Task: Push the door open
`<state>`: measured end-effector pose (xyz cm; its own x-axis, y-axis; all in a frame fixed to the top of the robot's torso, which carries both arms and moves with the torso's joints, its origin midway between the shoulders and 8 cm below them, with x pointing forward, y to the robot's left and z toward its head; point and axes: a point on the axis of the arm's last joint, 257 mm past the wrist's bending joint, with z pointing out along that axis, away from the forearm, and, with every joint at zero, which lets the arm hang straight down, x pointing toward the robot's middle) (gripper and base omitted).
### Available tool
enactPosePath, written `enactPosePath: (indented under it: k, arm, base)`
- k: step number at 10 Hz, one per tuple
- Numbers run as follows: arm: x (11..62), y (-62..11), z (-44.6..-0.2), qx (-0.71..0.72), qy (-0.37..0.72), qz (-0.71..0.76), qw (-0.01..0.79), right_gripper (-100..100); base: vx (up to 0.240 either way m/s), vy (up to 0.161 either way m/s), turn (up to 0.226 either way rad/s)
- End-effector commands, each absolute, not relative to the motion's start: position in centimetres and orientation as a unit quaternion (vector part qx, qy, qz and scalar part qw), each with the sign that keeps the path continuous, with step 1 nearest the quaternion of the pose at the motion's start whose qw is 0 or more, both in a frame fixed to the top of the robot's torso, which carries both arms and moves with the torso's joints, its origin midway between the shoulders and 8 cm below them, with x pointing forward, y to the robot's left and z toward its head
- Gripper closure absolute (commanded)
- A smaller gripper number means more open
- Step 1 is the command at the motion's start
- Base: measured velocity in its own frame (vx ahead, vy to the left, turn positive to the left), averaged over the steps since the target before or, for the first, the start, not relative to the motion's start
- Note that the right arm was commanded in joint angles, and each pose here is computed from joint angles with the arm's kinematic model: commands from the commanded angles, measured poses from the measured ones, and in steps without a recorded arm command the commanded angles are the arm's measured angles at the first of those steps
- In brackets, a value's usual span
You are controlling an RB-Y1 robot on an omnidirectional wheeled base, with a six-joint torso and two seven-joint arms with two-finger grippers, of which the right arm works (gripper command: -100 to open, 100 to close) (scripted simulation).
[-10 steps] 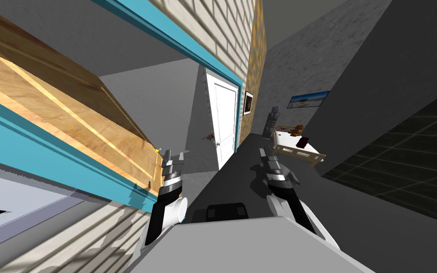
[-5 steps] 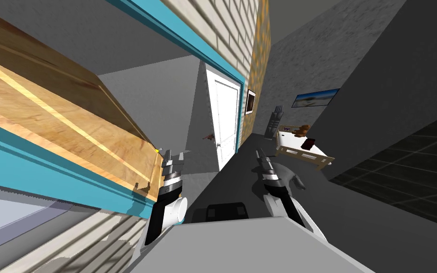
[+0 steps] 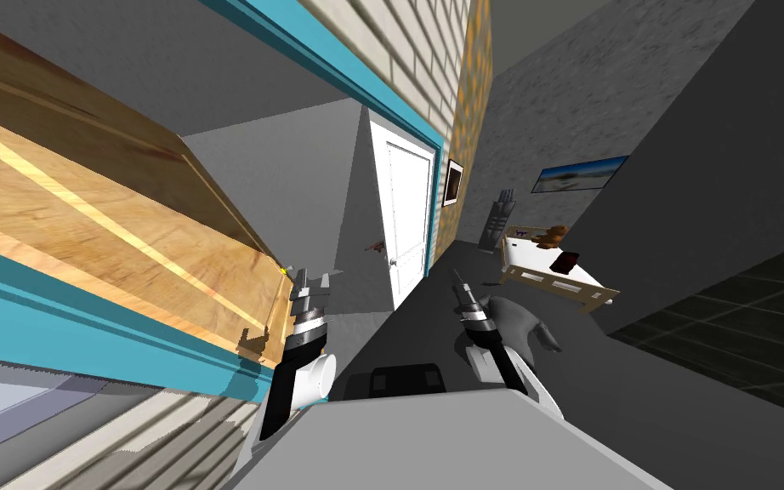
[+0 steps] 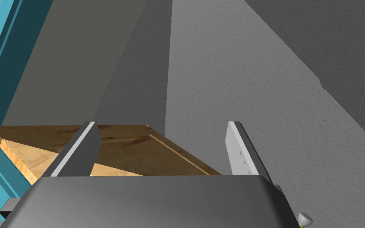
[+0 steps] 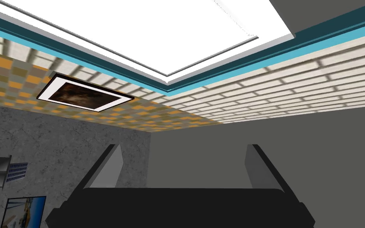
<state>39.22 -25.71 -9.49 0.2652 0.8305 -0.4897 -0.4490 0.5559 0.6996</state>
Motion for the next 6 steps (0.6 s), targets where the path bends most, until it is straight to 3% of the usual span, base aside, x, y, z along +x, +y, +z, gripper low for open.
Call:
enactPosePath:
  k: [1, 6]
  arm:
    - [39.5, -25.5, -10.3, 0.214, 0.447, 0.412, 0.765, -100]
    - [41.3, -23.7, -14.2, 0.181, 0.488, 0.380, 0.764, -100]
  base:
    - [0.056, -0.019, 0.022]
    - [0.067, -0.026, 0.041]
